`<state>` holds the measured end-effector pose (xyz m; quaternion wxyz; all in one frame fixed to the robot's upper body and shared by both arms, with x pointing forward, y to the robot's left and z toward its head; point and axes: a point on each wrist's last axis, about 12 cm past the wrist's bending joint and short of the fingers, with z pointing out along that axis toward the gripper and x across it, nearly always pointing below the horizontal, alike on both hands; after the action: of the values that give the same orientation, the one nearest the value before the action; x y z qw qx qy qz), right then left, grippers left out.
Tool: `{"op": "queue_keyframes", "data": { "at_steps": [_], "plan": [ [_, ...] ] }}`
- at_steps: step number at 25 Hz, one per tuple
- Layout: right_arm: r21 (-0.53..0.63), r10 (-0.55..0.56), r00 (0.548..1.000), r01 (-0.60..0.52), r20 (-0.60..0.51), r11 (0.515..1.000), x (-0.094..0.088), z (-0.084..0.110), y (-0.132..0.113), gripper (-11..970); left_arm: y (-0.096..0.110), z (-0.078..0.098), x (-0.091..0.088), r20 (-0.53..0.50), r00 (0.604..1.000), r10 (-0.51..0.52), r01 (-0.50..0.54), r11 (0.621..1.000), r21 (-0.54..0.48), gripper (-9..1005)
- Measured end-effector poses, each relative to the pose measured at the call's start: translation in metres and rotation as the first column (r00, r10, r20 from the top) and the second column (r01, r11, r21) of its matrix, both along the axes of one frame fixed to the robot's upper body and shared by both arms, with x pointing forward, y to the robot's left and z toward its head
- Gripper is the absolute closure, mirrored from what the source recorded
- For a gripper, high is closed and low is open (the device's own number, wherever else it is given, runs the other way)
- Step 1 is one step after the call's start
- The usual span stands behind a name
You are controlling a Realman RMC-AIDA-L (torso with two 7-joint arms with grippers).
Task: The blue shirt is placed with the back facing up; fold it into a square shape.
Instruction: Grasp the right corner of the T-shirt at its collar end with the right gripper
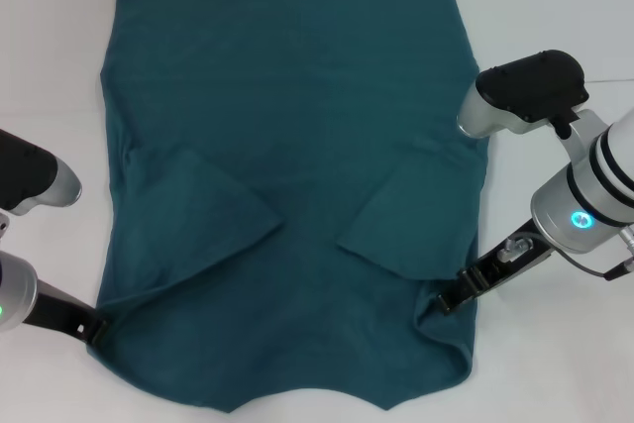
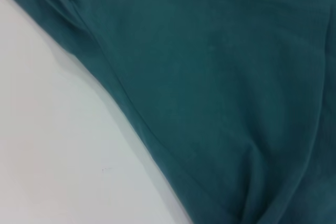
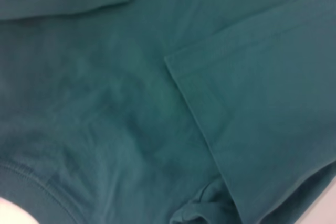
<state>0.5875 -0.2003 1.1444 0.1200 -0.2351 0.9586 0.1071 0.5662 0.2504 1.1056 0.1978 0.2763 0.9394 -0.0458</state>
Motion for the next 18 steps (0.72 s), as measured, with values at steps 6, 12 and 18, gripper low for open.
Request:
{"op": "queue_keyframes", "data": {
  "at_steps": [6,12,18],
  "plan": [
    [0.006,-0.013,1.000,0.013,0.000,1.000,0.0027,-0.0049,-0.0003,147,-0.0008,0.0008,0.0010,0.003,1.000,-0.003,0.003,1.000,0.001,956],
    [0.018,-0.021,1.000,0.021,0.009,1.000,0.0045,-0.0051,0.0005,325,-0.0009,0.0006,0.0010,0.002,1.000,-0.003,0.003,1.000,0.001,953],
    [0.032,-0.029,1.000,0.029,0.006,0.999,0.0057,-0.0086,0.0010,336,-0.0011,0.0007,0.0010,0.002,1.000,-0.003,0.003,1.000,0.000,950]
  ]
}}
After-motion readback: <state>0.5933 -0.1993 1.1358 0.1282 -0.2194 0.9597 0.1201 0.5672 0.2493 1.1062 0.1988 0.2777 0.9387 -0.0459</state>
